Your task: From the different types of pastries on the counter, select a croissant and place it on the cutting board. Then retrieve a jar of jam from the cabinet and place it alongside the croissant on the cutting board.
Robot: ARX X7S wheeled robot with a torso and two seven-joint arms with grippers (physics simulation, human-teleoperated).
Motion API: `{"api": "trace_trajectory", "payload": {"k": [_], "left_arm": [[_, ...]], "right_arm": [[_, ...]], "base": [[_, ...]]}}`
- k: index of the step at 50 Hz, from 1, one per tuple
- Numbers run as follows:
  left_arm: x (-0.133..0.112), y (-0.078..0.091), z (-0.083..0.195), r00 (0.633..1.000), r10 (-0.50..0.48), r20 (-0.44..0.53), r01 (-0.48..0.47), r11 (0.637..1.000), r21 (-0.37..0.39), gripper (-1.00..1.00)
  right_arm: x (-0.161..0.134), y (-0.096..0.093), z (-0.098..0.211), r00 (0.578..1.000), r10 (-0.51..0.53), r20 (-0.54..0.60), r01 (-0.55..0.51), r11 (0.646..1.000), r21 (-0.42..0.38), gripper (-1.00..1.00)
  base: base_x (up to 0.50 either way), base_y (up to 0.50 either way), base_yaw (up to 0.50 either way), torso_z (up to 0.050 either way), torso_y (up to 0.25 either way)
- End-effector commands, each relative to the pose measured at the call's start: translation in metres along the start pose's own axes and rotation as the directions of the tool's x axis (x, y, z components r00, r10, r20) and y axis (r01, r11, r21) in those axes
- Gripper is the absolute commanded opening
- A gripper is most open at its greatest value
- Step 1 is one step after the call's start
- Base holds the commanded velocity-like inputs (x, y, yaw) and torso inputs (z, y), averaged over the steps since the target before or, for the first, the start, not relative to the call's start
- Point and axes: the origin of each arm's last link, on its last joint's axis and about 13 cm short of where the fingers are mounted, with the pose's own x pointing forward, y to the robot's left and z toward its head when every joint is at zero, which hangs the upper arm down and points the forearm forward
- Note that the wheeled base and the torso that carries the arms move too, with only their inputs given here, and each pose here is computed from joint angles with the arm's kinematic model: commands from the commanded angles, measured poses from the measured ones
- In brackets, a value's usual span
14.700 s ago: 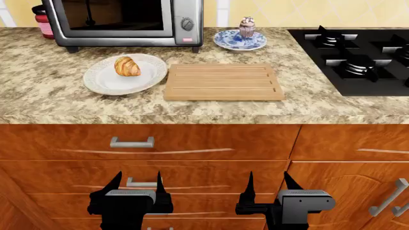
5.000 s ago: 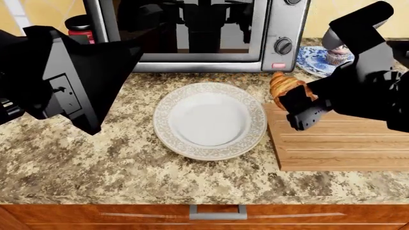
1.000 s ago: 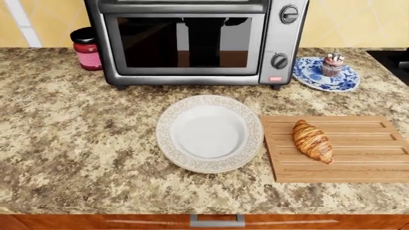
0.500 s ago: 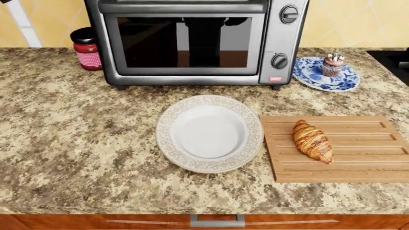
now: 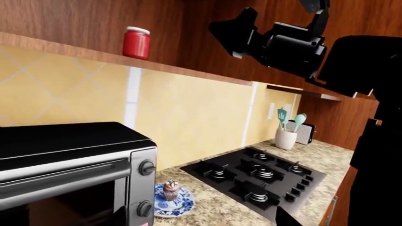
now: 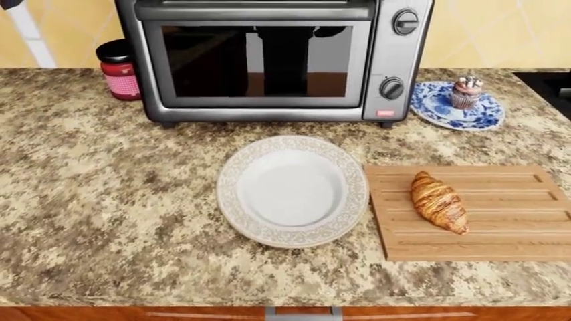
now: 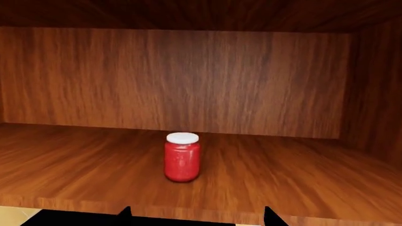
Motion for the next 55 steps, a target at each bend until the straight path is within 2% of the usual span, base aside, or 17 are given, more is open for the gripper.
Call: {"api": "trace_trajectory", "payload": {"k": [1,43,55], "left_arm": [[-0.0005,-0.0004,-0.0004,1.0,-0.001,0.0,0.001,1.0,0.007,1.0],[-0.0014,0.0004,-0.0008,1.0,-0.008,-0.001,0.008,1.0,0.01,1.0],[-0.0073,-0.0055,0.0011,1.0,-0.008,-0.004,0.008,1.0,0.022,1.0]], "right_arm": [[0.0,0.0,0.0,1.0,0.0,0.0,0.0,1.0,0.0,1.0],[0.0,0.0,0.0,1.0,0.0,0.0,0.0,1.0,0.0,1.0],[0.0,0.0,0.0,1.0,0.0,0.0,0.0,1.0,0.0,1.0]], "base": [[0.09,0.0,0.0,0.0,0.0],[0.1,0.03,0.0,0.0,0.0],[0.09,0.0,0.0,0.0,0.0]]}}
